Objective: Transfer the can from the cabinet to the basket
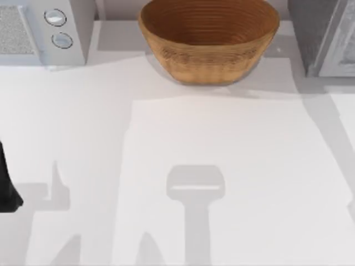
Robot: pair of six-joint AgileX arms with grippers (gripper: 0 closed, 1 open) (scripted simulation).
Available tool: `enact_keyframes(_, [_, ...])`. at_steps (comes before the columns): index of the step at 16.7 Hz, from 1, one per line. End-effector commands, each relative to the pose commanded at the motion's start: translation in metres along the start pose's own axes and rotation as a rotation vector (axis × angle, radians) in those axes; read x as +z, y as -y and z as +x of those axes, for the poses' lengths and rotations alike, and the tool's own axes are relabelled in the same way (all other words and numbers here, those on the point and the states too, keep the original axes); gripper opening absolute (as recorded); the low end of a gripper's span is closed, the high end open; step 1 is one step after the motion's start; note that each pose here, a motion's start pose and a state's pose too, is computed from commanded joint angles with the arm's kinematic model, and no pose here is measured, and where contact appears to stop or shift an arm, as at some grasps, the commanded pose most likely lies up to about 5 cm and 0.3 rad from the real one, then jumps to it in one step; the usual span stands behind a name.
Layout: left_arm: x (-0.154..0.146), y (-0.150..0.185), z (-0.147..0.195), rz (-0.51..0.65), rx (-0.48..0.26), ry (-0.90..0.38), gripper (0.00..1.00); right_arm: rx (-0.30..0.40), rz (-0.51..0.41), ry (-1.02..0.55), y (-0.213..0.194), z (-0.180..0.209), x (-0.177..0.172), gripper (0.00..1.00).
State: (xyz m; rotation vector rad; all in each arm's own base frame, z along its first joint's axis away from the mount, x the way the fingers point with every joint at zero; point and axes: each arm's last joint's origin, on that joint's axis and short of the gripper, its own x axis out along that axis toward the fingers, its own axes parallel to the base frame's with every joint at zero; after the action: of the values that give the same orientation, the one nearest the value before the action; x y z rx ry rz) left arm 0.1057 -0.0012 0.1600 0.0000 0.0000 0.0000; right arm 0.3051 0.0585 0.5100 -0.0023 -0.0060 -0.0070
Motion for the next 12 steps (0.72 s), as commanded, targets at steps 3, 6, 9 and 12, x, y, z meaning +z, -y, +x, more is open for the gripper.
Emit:
enact_keyframes(3, [0.0,0.0,0.0,0.0,0.0,0.0,1.0,0.0,0.0,0.003,-0.006,0.021,-0.003,1.0])
enact_keyframes(6, [0.0,0.0,0.0,0.0,0.0,0.0,1.0,0.0,0.0,0.003,-0.007,0.023,-0.003,1.0])
enact_keyframes(9, [0.0,0.0,0.0,0.0,0.0,0.0,1.0,-0.002,0.0,0.001,-0.005,0.026,-0.003,1.0])
enact_keyframes(12, [0.0,0.0,0.0,0.0,0.0,0.0,1.0,0.0,0.0,0.003,-0.007,0.042,-0.001,1.0])
